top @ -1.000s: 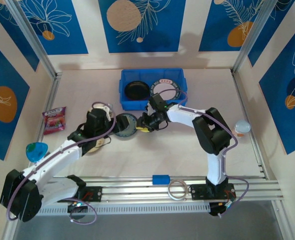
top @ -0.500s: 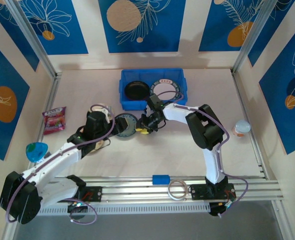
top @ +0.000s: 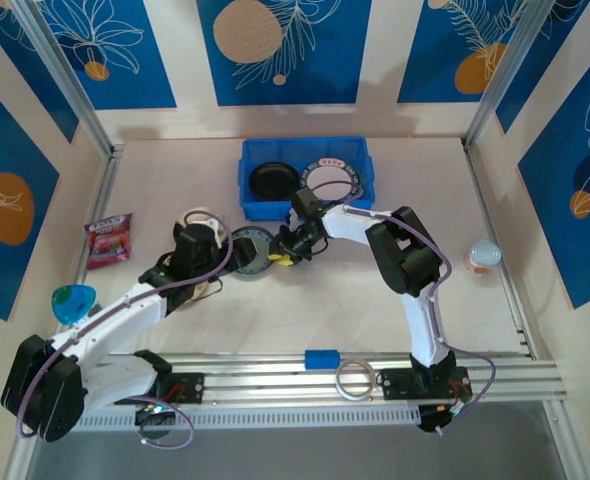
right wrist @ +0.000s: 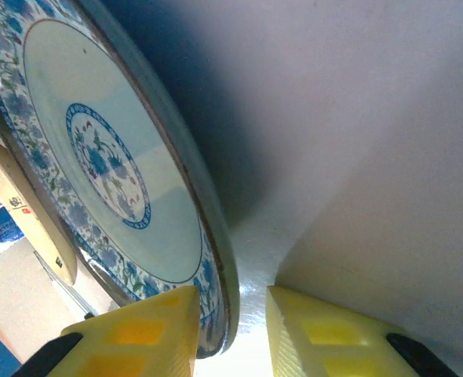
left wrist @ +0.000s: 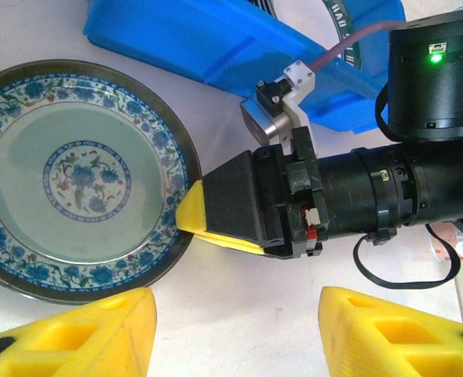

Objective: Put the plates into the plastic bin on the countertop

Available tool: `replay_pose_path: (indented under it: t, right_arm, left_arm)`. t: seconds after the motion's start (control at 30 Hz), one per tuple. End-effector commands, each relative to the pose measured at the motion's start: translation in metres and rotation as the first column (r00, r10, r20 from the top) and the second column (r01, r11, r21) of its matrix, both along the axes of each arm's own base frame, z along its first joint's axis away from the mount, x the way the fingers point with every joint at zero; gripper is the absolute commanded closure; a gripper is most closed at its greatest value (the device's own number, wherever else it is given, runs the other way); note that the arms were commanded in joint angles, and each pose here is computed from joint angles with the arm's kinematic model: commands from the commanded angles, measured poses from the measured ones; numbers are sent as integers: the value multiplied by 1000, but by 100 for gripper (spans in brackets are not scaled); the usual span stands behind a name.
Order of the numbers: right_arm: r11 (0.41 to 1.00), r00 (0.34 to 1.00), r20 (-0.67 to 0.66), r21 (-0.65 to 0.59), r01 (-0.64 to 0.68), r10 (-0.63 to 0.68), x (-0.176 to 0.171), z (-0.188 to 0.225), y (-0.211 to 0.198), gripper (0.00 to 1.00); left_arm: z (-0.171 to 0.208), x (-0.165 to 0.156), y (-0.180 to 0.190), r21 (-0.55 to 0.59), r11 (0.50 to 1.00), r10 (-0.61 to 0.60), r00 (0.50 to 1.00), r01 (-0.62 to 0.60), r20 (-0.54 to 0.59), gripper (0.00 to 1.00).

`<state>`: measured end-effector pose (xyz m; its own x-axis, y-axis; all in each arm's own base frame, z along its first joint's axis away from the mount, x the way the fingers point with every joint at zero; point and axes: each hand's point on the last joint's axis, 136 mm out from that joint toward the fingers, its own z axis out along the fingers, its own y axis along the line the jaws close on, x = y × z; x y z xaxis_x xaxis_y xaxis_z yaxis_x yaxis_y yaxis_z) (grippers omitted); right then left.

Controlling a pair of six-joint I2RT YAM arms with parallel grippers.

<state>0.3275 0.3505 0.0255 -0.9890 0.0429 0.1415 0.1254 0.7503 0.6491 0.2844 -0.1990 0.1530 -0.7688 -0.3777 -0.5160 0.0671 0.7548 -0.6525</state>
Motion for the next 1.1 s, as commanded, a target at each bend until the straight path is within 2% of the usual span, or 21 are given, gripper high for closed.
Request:
replay_pose_path:
  t: [0.0,0.3,0.77,1.07]
  right_arm:
    - [1000,999,-50,-11,16,-17,1,-8,0,71]
    - [999,997,-63,-15,48,-49,5,-18,-3,76]
    - [999,998,-47,-16,52,-53,1,-9,-8,98]
    - [999,999,-25,1,32,-32,-16,18,-16,100]
  left_arm:
    - [2,3,1,-4,1000,12,1000,-12,18,43]
    - [-4,3,4,15,1000,16,1000,-16,13,43]
    - [-7,1,10,33,999,26,1000,-27,8,44]
    - [5,4,14,50,998,27,999,-29,30,44]
